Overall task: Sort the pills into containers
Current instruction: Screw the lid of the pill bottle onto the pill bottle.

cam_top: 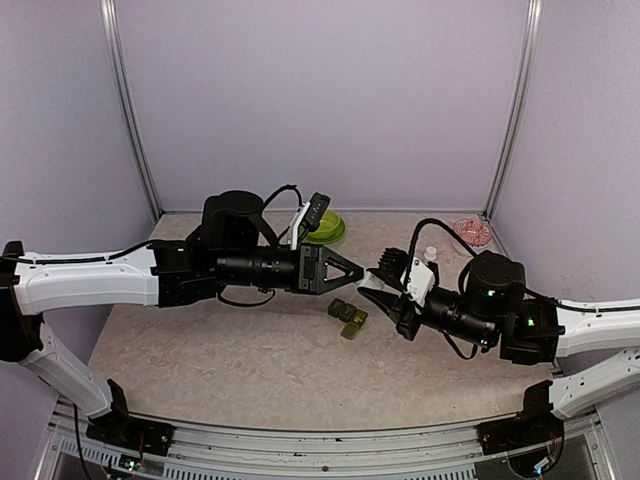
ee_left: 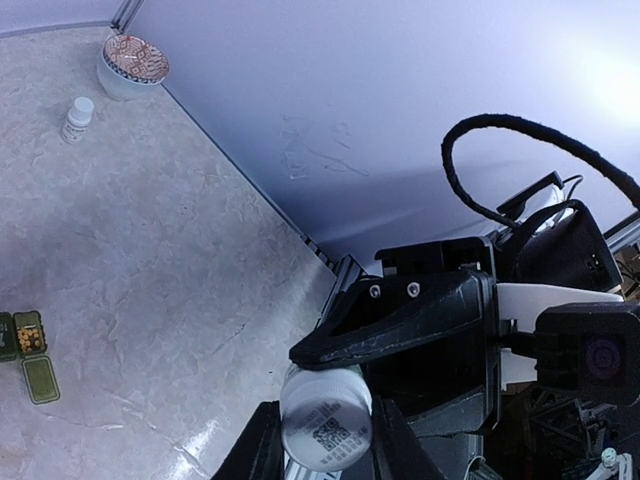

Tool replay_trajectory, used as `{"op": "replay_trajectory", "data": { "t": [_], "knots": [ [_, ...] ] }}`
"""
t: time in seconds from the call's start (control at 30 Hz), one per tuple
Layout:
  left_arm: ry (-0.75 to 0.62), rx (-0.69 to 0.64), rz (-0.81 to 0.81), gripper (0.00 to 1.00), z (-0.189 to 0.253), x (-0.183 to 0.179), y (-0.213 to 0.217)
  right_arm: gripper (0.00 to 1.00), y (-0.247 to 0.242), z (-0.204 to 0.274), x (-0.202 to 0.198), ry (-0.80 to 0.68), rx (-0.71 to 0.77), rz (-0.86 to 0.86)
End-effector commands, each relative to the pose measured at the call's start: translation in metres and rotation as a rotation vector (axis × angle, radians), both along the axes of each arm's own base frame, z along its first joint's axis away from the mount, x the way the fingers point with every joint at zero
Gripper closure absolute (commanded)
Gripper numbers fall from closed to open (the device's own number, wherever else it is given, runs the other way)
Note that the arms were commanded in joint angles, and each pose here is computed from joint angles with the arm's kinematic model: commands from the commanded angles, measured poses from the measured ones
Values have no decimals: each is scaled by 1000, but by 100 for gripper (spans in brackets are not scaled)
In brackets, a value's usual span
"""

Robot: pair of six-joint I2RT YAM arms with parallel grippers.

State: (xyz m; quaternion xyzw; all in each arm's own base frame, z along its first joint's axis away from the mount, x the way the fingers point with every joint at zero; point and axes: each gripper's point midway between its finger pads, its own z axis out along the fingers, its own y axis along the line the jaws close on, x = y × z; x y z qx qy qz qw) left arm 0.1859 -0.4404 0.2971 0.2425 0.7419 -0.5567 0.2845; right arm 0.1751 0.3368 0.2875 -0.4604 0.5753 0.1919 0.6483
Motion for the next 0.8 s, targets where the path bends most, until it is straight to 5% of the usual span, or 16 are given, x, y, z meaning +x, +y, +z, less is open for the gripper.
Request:
{"op": "replay_trajectory", "data": {
  "t": [0.0, 0.3, 0.77],
  "knots": [
    [-18, -16, -30, 77, 6, 0, -6, 91, -2, 9, 4, -2, 36, -27],
    [-134, -59, -139, 94, 10, -17, -6, 90, 0, 19, -9, 58, 103, 44],
    [-380, -160, -368, 100, 27, -62, 8, 89, 6, 36, -42, 335, 246, 220]
  ]
}}
